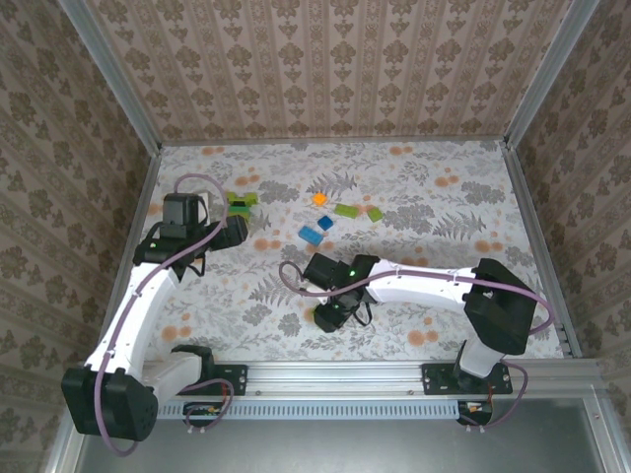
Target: Assemble a carrot with lego
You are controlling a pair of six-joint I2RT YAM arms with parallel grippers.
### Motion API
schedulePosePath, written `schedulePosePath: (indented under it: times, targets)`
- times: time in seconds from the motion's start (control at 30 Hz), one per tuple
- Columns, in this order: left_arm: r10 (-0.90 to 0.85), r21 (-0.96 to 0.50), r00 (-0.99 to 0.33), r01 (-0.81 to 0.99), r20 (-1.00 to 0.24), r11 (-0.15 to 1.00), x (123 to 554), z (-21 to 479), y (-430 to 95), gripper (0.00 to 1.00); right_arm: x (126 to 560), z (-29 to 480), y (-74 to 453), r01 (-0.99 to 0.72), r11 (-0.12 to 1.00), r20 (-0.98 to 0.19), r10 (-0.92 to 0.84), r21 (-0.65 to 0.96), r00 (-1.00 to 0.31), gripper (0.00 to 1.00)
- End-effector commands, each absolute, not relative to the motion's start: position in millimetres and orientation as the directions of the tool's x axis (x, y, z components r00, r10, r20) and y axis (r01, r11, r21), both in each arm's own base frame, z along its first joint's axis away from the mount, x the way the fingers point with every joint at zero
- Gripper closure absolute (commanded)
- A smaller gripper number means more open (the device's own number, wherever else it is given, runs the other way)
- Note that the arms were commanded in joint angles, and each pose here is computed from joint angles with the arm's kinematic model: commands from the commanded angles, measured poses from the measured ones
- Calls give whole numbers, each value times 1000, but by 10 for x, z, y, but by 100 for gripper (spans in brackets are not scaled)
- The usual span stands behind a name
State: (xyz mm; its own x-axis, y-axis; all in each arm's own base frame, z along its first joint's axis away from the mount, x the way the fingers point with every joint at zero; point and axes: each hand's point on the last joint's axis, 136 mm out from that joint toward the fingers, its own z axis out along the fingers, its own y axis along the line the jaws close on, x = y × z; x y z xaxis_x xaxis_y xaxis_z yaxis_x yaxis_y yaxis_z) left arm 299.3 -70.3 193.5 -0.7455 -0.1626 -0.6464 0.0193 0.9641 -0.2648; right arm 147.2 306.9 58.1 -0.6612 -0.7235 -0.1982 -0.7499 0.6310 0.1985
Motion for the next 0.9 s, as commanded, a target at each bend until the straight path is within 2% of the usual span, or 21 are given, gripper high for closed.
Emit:
schedulePosePath:
  times: [0.0,0.57,0.87]
  targets:
    - [-148,-264,-730,46,-667,963,2990,2016,-728,0,914,129,2391,-707,685,176,-728,177,-662,72]
    - [-148,-270,-729,52,-669,961,2979,2023,-743,0,900,9,2225,-746,666,253,-723,9,-643,73]
    - [-148,-275,-729,57,-668,960,2980,2026,-756,0,766,-91,2123,-726,687,272,-697,-8,-663,73]
